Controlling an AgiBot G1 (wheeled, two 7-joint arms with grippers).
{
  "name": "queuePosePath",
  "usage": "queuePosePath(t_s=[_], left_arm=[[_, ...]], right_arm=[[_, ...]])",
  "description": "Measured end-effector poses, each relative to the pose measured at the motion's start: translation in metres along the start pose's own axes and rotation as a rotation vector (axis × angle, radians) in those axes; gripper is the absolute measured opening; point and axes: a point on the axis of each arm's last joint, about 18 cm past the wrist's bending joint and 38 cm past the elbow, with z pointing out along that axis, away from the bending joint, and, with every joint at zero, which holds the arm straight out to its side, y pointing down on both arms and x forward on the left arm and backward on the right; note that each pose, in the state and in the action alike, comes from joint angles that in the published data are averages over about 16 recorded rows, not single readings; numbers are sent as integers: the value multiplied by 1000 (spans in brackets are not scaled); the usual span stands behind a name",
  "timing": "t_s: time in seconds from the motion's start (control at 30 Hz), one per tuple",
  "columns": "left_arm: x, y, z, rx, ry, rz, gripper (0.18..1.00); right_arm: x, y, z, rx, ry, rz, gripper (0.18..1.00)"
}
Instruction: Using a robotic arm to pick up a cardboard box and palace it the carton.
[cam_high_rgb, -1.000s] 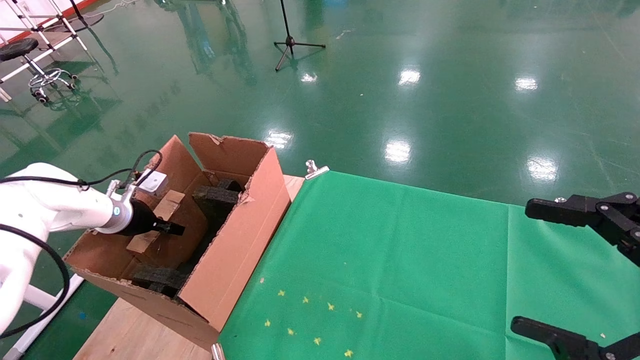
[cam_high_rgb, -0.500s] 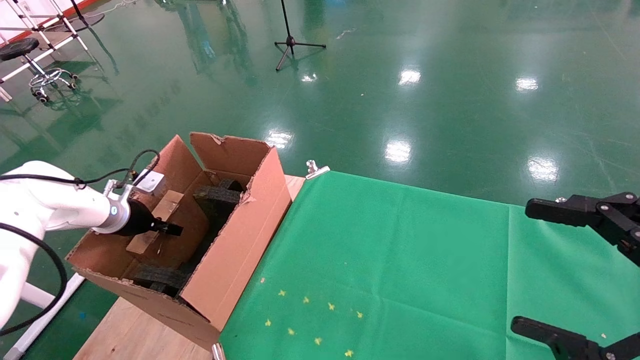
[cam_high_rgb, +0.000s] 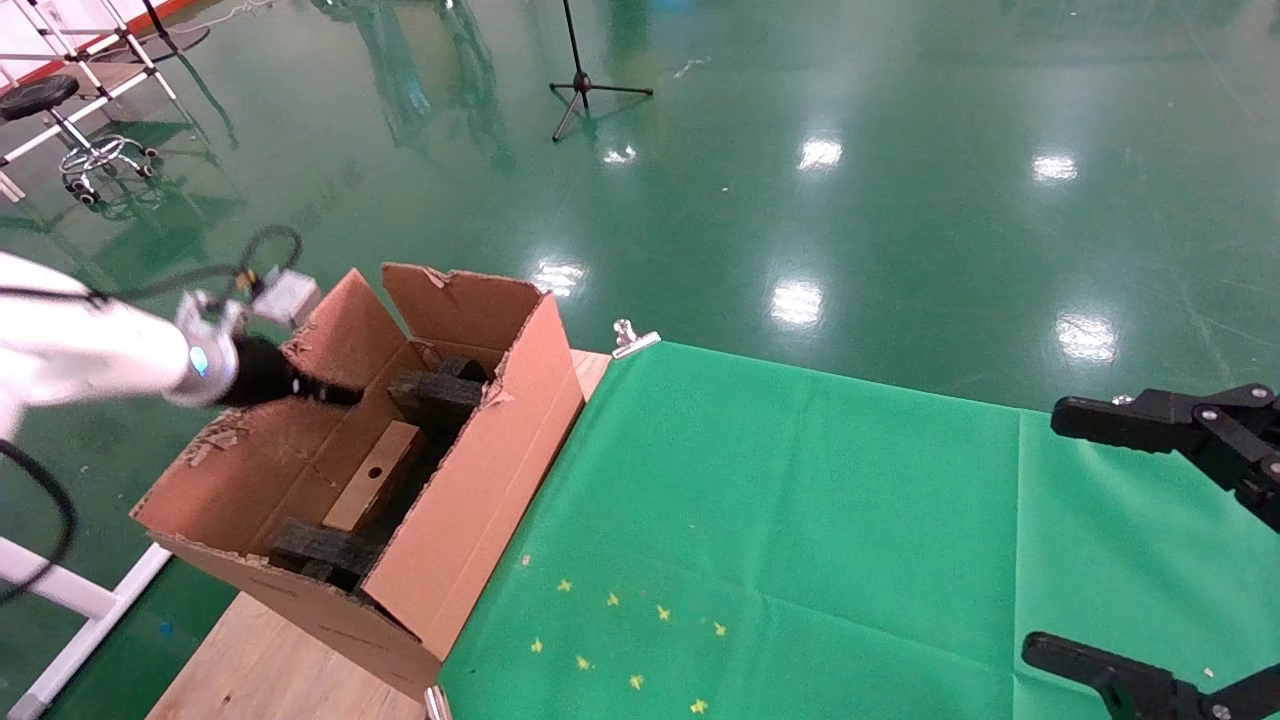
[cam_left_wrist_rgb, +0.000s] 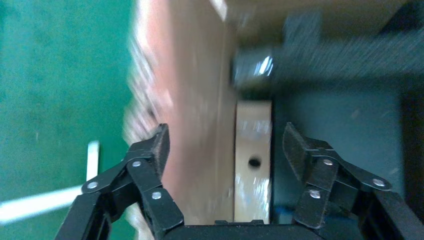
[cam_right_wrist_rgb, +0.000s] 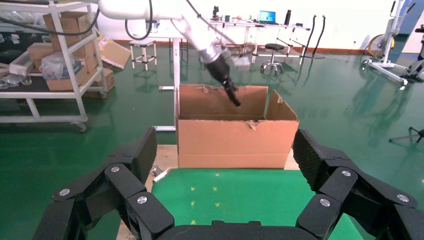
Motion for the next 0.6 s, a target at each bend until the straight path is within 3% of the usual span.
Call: queuePosePath(t_s=[0.23,0.6], left_arm=[[-2,-28,-25,78,56,71,854],[13,-36,-33,116,129,115,976]], right_arm=[[0,0,0,0,0,0,1001],[0,0,0,0,1,0,1001]])
